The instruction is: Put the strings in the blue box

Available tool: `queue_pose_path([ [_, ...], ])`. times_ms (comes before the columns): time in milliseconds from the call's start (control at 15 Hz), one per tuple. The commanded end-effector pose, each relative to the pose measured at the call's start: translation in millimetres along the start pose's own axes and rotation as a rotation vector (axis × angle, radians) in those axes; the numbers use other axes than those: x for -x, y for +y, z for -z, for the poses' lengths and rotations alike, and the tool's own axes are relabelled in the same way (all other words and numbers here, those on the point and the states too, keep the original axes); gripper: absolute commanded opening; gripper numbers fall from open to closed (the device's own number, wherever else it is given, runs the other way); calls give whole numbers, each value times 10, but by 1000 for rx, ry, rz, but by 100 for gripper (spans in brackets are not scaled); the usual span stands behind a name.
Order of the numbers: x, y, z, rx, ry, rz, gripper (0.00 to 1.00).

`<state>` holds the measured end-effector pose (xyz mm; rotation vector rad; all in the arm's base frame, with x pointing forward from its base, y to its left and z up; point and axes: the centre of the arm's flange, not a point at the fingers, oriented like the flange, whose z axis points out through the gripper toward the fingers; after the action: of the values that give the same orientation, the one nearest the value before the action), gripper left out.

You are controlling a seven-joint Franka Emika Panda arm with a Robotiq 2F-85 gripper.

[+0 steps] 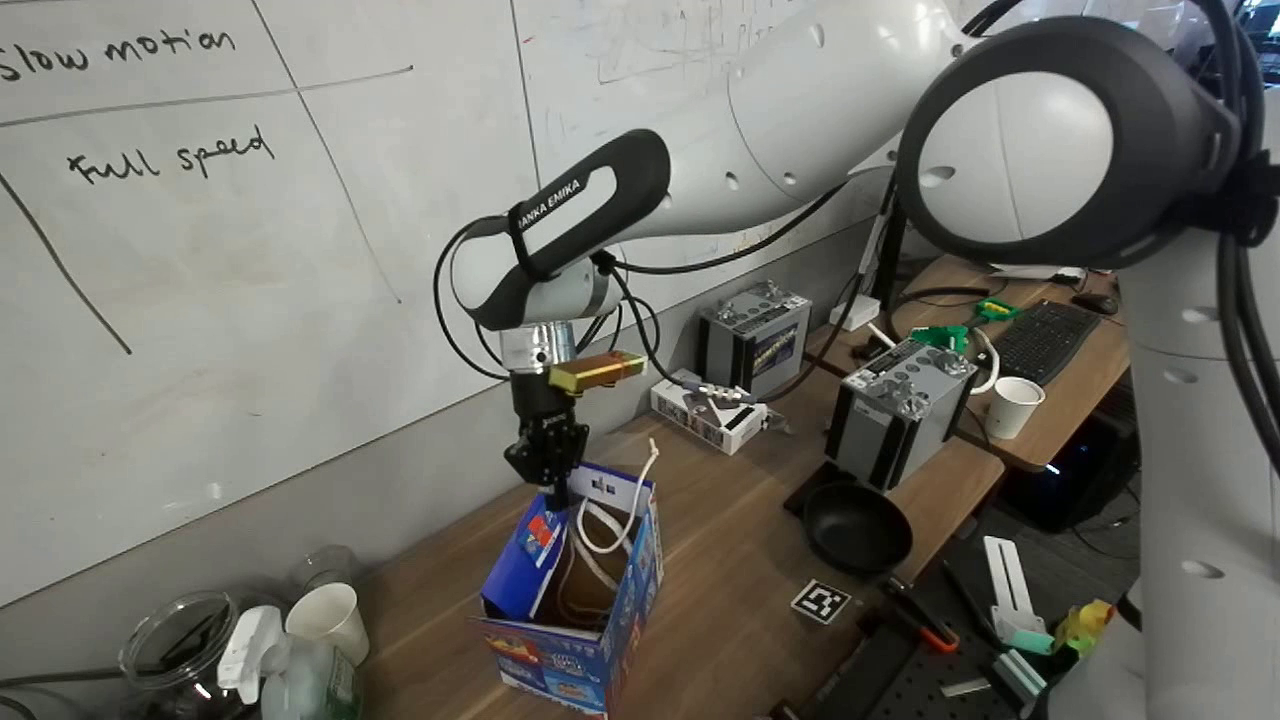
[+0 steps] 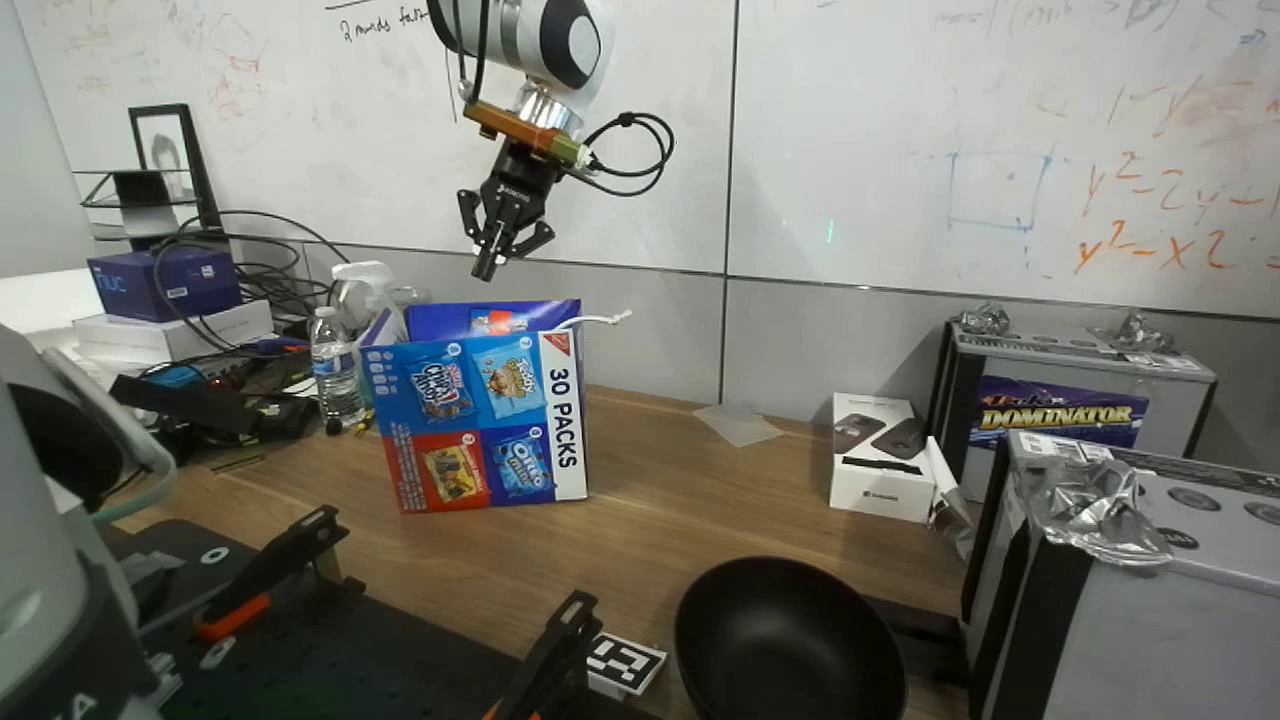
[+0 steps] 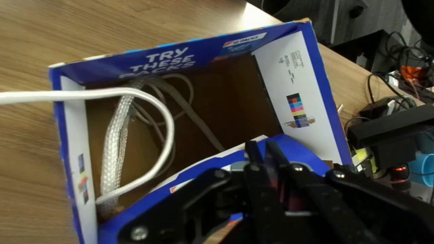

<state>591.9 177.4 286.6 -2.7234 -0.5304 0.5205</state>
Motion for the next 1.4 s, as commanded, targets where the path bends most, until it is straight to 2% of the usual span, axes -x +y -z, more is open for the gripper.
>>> queue_pose_path([
  [0, -73, -204, 0, -51, -1, -24, 4],
  [200, -96, -281, -74, -63, -7, -33, 5],
  [533, -36, -268, -72, -14, -6, -48, 5],
  [733, 35, -143, 132, 75, -1, -19, 5],
  [933, 319, 69, 525, 265, 21, 7, 6],
  [1000, 413, 130, 668, 306, 35, 3, 5],
  [1133, 725, 206, 1025, 364, 77, -15, 5],
  [1267, 1036, 251, 1352, 380, 127, -57, 5],
  [1333, 1208, 262, 1499, 381, 149, -86, 31],
])
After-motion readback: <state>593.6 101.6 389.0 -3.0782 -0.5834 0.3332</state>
